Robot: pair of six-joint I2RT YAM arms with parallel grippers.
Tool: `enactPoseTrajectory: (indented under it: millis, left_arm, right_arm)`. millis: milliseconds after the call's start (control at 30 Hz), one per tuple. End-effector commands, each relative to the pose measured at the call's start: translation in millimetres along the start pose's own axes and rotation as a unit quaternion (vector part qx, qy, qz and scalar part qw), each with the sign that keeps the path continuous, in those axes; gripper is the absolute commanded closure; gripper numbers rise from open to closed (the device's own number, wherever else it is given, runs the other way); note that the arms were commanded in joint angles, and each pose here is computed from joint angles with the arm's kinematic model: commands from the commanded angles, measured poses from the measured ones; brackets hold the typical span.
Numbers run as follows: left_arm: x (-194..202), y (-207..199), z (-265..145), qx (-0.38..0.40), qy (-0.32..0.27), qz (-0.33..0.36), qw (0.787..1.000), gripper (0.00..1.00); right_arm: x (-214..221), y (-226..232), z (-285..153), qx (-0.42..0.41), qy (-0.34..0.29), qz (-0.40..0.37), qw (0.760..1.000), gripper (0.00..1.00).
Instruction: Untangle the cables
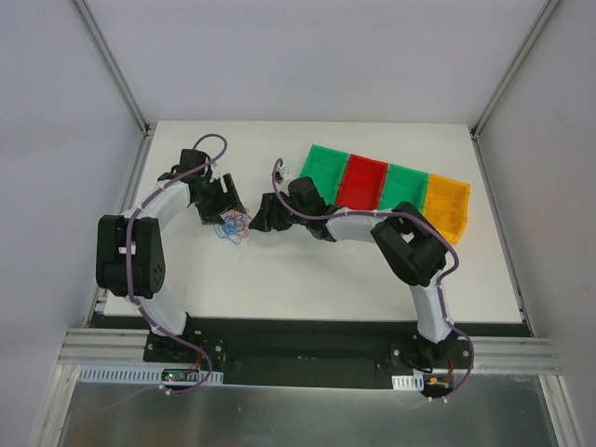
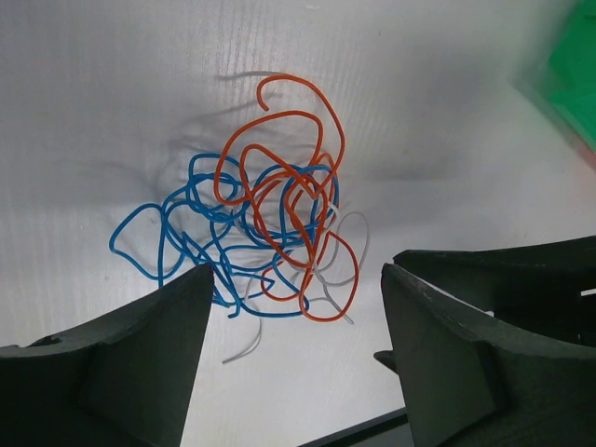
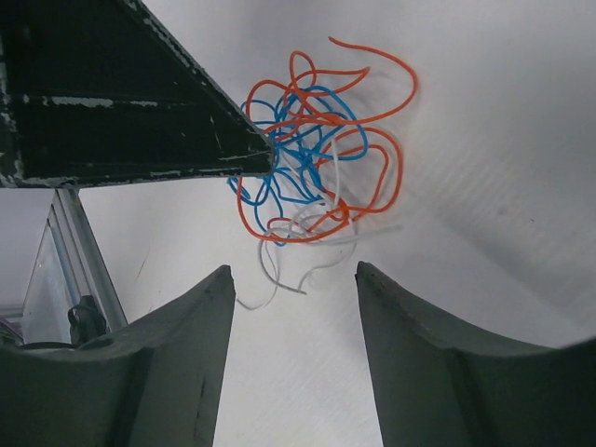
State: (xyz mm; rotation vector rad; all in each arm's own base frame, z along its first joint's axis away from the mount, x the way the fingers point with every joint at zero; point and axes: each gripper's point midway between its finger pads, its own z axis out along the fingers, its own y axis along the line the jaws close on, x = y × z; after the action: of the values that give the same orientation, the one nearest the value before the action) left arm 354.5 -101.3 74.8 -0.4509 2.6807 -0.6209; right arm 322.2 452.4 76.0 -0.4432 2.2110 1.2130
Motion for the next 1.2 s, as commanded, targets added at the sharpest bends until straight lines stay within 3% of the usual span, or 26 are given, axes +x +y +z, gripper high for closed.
enactPoseTrajectory:
  millis: [0,233,433,500,600,867,1000,1167]
  left_arm:
    - [-7,-9,-6,0.02,-0.005,-0.007,1.0,0.3]
    - [-4,-11,-4,0.027,0.005,-0.014,1.0,0.37]
    - [-2,-12,-2,0.032,0.012,-0.017,0.999,0.49]
    - [-1,-12,-1,0.032,0.015,-0.02,0.999,0.53]
    - [0,-12,-1,0.034,0.016,-0.02,0.999,0.55]
    - [0,-12,0,0.035,0.018,-0.019,0.999,0.68]
    - [0,-12,0,0.033,0.018,-0.019,0.999,0.78]
    - [-1,-13,-2,0.034,0.014,-0.017,0.999,0.98]
  right_arm:
    - [-15,25,11,-0.031,-0.016,-0.01,0.999,0.44]
    - [10,36,33,-0.026,0.022,-0.02,0.999,0.54]
    - [8,33,28,0.008,0.024,-0.047,0.999,0.82]
    - [7,30,25,0.016,0.023,-0.057,0.998,0.81]
    - [9,29,22,0.022,0.028,-0.065,0.997,0.65]
    - [23,39,33,0.01,0.043,-0.072,0.996,0.63]
    - [22,42,37,0.006,0.041,-0.071,0.997,0.7]
    - [14,38,24,0.027,0.018,-0.081,0.996,0.93]
